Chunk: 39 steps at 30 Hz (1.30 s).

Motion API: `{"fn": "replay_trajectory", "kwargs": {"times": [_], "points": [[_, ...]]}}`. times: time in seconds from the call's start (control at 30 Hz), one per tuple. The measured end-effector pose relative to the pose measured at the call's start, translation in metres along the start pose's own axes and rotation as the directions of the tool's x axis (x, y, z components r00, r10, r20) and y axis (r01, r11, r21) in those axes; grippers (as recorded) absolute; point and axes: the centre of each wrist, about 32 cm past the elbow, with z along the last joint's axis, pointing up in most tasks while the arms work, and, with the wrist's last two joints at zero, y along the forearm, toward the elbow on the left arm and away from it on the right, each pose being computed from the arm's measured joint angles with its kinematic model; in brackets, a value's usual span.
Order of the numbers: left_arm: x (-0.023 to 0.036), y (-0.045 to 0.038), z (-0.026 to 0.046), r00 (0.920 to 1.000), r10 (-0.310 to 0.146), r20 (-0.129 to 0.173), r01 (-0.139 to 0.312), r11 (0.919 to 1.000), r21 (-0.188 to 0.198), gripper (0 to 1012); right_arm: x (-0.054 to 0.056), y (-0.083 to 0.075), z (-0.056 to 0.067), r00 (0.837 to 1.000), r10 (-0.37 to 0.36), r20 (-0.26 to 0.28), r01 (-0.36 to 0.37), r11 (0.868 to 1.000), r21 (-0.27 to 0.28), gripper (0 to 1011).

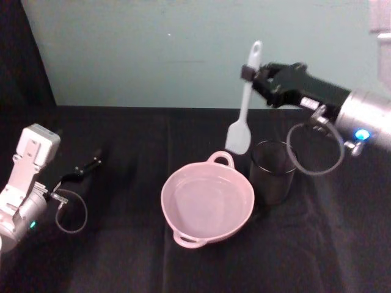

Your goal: Use the one hand to pick up the spoon and stir the clear water in the bowl.

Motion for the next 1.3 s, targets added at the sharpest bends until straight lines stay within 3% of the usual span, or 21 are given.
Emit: {"fn": "replay_trajectory", "kwargs": {"times": [0.3,0.57,0.9,1.3], "points": [[0.0,0.0,0.0,1.0,0.0,0.0,0.0,1.0,0.0,1005,-0.009,0.016,-0.045,0.999,0.039,0.011,-0.039,0.999,-0.002,113],[0.0,0.0,0.0,1.0,0.0,0.0,0.0,1.0,0.0,1005,-0.014,0.025,-0.068,0.998,0.057,0.025,-0.056,0.998,-0.025,113],[0.0,0.0,0.0,1.0,0.0,0.0,0.0,1.0,0.0,1005,-0.018,0.028,-0.077,0.998,0.059,0.02,-0.058,0.998,-0.026,113],[0.0,0.0,0.0,1.0,0.0,0.0,0.0,1.0,0.0,1005,-0.018,0.027,-0.077,0.998,0.059,0.022,-0.059,0.998,-0.026,113]]}}
